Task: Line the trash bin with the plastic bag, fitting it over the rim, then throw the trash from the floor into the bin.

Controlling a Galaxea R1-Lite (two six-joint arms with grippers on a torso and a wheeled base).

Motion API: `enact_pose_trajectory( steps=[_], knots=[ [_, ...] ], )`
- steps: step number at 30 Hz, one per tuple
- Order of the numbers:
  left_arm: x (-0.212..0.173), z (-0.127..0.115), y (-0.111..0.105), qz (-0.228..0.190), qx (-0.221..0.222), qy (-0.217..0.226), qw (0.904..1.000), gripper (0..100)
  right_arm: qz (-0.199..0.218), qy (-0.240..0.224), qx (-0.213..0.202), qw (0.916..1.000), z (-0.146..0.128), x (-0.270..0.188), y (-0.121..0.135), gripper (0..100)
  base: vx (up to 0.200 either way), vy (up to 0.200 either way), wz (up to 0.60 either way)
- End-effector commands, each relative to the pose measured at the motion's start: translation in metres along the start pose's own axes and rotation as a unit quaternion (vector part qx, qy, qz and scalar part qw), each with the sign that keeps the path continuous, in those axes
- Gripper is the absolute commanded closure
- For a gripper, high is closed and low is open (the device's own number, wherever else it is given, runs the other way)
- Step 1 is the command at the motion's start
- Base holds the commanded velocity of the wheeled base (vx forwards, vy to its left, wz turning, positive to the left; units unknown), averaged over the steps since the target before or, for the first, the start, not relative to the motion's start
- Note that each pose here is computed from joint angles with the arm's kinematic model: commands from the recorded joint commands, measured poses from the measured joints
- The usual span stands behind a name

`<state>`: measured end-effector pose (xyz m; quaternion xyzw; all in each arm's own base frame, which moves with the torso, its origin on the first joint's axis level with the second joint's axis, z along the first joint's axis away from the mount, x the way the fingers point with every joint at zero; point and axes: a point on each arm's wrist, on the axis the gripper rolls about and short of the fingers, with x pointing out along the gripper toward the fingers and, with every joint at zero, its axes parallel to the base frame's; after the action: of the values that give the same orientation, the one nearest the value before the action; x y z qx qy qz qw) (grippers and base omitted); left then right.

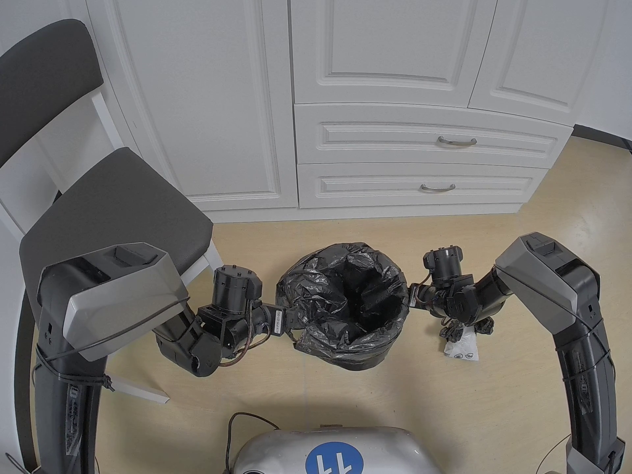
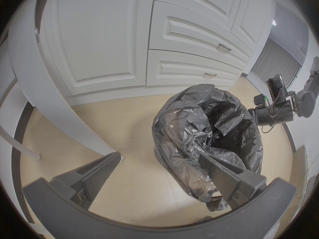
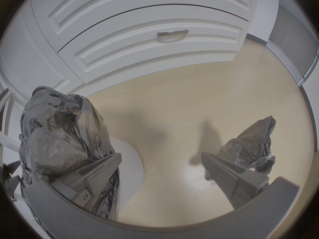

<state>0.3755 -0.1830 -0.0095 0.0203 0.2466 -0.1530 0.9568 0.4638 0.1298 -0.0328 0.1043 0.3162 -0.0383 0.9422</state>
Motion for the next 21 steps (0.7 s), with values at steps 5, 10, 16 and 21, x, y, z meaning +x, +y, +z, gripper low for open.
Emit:
enact_pose_trajectory(
  steps=[5, 10, 16, 21],
  knots=[
    [-0.003, -0.007, 0.001, -0.001, 0.016, 0.016, 0.9997, 0, -0.007, 0.002, 0.0, 1.0, -0.001, 0.004, -0.007, 0, 0.0, 0.0, 0.0],
    [0.001, -0.019, 0.007, -0.015, 0.024, 0.035, 0.999, 0, -0.008, 0.003, 0.0, 1.0, -0.001, 0.004, -0.007, 0, 0.0, 0.0, 0.0],
    [0.022, -0.028, 0.015, -0.01, 0.015, 0.031, 0.9994, 0, -0.007, 0.002, 0.0, 1.0, -0.001, 0.004, -0.007, 0, 0.0, 0.0, 0.0],
    [0.044, -0.035, 0.019, -0.005, -0.002, 0.016, 0.9999, 0, -0.006, 0.002, -0.001, 1.0, -0.001, 0.003, -0.005, 0, 0.0, 0.0, 0.0]
  ],
)
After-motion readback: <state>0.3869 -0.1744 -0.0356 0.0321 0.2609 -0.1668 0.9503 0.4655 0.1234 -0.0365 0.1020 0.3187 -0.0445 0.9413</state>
